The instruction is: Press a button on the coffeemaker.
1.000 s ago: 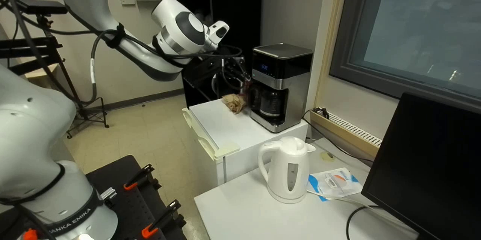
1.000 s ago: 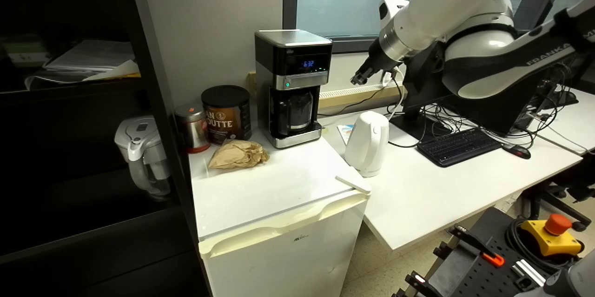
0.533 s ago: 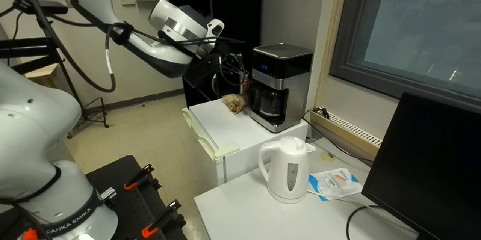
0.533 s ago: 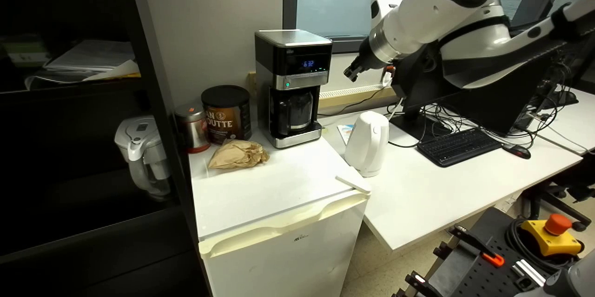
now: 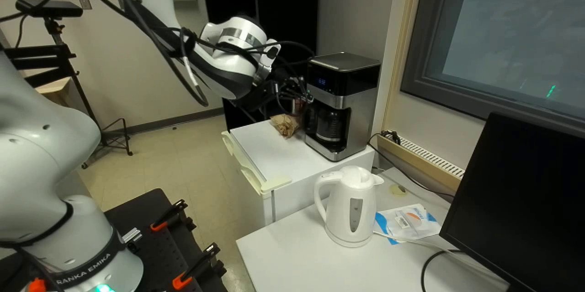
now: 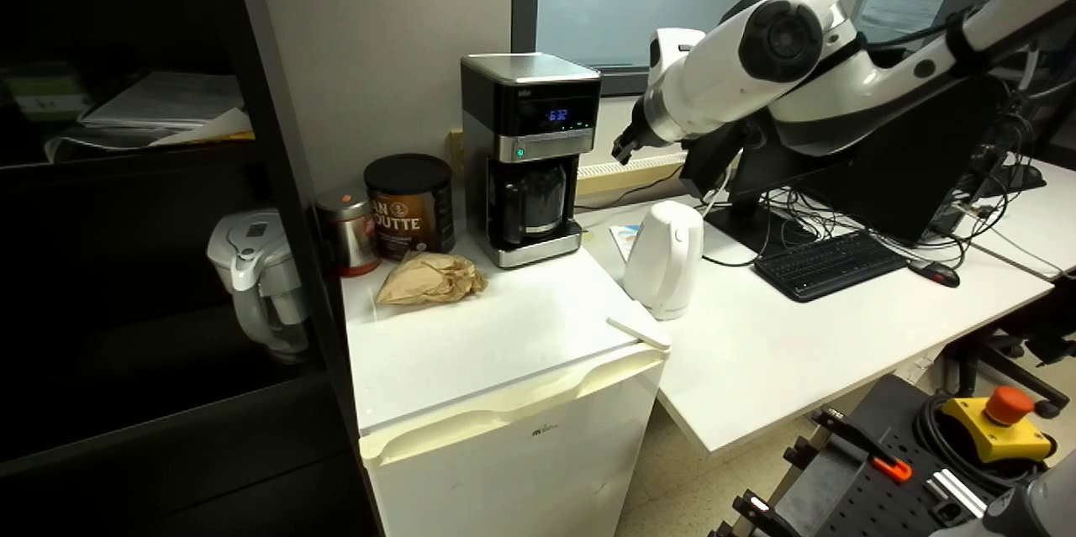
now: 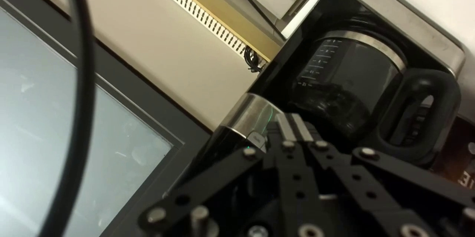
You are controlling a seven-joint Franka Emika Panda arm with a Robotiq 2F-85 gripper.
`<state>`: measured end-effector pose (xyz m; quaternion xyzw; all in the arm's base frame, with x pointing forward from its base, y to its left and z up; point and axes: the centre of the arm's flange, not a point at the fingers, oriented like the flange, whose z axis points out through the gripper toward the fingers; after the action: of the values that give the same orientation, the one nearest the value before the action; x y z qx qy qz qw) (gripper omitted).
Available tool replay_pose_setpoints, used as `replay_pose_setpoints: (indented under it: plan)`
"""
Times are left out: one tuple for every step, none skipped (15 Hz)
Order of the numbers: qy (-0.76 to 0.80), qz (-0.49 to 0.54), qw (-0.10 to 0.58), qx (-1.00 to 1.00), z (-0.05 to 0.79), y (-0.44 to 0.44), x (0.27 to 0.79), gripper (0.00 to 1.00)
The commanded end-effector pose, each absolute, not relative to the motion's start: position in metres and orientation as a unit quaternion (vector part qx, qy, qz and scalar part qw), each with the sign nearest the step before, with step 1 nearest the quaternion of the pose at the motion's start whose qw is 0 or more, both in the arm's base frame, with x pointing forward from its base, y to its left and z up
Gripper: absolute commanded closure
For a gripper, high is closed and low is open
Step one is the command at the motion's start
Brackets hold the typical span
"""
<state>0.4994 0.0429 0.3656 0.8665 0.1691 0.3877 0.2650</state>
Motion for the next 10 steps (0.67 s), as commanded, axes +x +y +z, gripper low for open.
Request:
replay_pose_setpoints:
  plan:
    - [0.157, 0.395, 0.265, 0.866, 0.328, 0.034, 0.531, 0.96]
    - [0.155, 0.396, 0.267, 0.865, 0.323, 0.032, 0.535, 0.97]
    - [0.153, 0.398, 0.268, 0.864, 0.320, 0.030, 0.539, 0.96]
    - [0.151, 0.401, 0.269, 0.863, 0.318, 0.028, 0.543, 0.97]
    - [0.148, 0.405, 0.267, 0.862, 0.319, 0.027, 0.547, 0.96]
    - [0.148, 0.407, 0.266, 0.861, 0.318, 0.026, 0.550, 0.96]
    - [0.147, 0.410, 0.265, 0.861, 0.317, 0.026, 0.553, 0.96]
    - [0.147, 0.413, 0.264, 0.859, 0.317, 0.026, 0.556, 0.96]
    - [0.146, 0.419, 0.263, 0.857, 0.319, 0.026, 0.559, 0.97]
    - [0.145, 0.422, 0.261, 0.856, 0.320, 0.027, 0.561, 0.96]
